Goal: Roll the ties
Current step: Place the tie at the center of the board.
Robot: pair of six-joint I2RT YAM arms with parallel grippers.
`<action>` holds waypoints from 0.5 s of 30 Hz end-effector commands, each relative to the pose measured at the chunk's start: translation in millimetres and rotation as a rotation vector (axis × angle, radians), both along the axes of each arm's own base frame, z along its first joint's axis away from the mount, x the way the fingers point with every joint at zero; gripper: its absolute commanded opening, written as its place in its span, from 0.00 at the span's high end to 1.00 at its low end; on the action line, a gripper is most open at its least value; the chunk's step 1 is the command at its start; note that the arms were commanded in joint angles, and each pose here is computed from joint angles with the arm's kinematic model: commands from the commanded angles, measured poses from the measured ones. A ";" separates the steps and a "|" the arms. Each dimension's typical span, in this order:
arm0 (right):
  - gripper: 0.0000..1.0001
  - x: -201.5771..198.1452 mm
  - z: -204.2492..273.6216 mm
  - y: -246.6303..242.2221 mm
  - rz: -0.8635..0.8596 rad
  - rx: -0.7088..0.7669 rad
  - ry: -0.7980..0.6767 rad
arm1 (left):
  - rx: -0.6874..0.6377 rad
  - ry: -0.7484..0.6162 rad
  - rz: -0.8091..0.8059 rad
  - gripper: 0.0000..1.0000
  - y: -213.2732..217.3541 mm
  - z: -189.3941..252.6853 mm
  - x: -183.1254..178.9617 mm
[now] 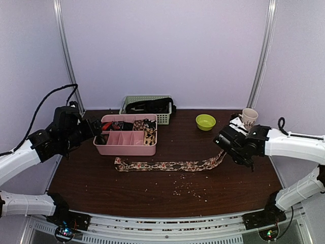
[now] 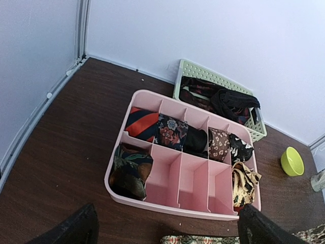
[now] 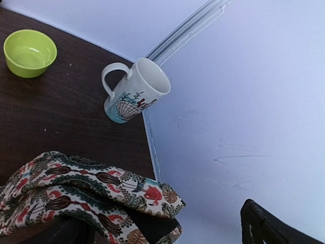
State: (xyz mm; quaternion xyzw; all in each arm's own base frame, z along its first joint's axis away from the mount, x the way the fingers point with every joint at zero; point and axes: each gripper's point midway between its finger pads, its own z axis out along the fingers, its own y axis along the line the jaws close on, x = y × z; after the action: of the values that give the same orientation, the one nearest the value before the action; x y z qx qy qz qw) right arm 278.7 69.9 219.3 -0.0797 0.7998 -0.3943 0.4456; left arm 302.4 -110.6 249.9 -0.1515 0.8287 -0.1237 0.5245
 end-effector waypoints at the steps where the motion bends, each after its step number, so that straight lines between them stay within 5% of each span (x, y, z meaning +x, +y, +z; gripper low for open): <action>1: 0.01 -14.9 47.0 -32.4 -0.068 0.091 -0.143 | 0.027 -0.026 -0.090 0.02 -9.1 1.3 6.3; 8: 0.00 -32.6 94.5 -67.8 -0.128 0.060 -0.283 | 0.050 -0.032 -0.130 0.02 -18.5 8.2 14.5; 15: 0.00 -3.4 40.4 -37.2 0.001 -0.171 0.024 | 0.059 -0.049 -0.278 0.02 -49.5 12.1 23.6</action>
State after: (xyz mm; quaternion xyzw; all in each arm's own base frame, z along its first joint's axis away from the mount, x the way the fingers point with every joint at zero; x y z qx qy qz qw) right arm 259.6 18.9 287.0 -0.0328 0.7718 -0.3981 0.4948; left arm 315.0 -134.7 235.2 -0.0685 0.8518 -0.1294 0.5029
